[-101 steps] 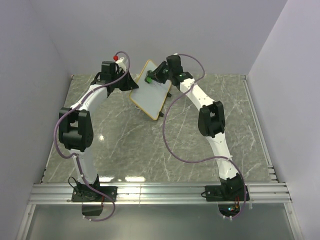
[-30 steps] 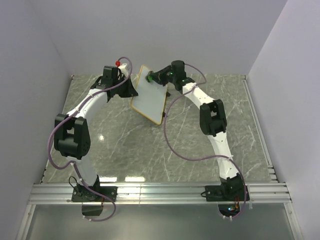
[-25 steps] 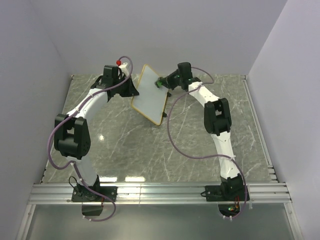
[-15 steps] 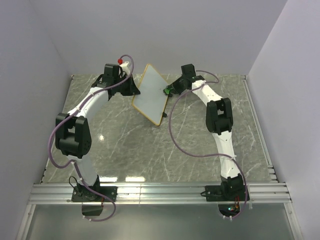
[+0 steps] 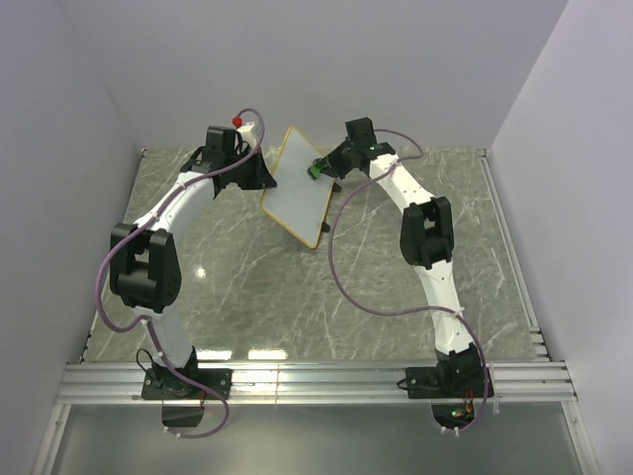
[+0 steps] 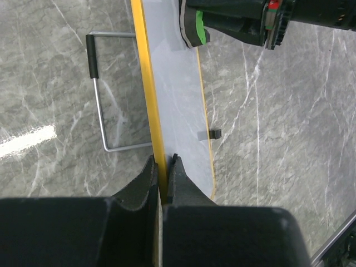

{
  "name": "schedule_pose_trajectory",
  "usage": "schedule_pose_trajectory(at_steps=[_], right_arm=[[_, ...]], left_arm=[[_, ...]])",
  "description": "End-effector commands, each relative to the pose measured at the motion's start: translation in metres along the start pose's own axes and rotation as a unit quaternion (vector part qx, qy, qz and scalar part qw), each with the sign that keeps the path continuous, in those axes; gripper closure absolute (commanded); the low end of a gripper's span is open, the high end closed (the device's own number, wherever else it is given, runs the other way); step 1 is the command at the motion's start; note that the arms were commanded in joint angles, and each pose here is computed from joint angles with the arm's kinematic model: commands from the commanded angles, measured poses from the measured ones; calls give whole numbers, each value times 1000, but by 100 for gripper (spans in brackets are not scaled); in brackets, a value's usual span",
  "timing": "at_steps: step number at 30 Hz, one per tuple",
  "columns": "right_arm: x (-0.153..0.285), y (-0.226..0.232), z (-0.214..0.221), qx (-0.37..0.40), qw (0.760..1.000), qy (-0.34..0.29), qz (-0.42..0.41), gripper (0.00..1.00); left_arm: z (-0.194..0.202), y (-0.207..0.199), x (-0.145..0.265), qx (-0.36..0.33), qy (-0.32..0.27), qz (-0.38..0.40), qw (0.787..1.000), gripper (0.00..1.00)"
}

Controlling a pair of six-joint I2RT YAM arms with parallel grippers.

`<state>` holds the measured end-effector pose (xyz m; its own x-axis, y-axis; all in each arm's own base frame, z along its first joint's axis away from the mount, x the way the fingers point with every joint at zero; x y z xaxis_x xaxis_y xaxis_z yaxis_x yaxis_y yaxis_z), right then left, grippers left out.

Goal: Erase the whiteboard

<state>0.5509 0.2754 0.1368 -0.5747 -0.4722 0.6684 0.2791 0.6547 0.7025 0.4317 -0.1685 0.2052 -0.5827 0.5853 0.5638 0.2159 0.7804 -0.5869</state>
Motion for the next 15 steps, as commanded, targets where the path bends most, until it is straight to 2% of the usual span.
schedule_pose_trajectory(at_steps=[1, 7, 9, 10, 11, 12, 13, 15], right_arm=[[-7, 50, 55, 12, 995, 62, -80, 100], [-5, 51, 47, 24, 994, 44, -100, 100], [10, 53, 26, 25, 993, 17, -116, 100], [7, 35, 24, 17, 995, 15, -97, 100], [26, 33, 0, 11, 995, -11, -102, 100], [33, 26, -11, 8, 994, -28, -103, 100], [32, 2, -14, -4, 997, -32, -77, 100], [61, -16, -47, -3, 995, -74, -67, 100]], left_arm=[[94, -6, -25, 2, 189, 55, 980, 100], [85, -1, -23, 1, 171, 39, 984, 100], [78, 3, -20, 4, 158, 27, 987, 100], [75, 4, -20, 5, 153, 23, 988, 100], [72, 5, -19, 6, 148, 20, 989, 99], [68, 7, -18, 9, 143, 16, 990, 95], [67, 8, -18, 9, 141, 14, 990, 92], [61, 8, -17, 7, 131, 4, 991, 84]])
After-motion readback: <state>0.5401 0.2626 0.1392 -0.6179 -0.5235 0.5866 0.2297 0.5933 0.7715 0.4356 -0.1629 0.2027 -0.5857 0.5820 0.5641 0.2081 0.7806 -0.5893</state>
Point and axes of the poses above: each gripper's point midway between its finger pads, its own x axis back along the fingers, its own y axis along the line the jaws close on, z = x × y, the point moved 5 cm from there along x, back along the fingers, and after that the axes turned 12 degrees about x, right-handed, at the moved point
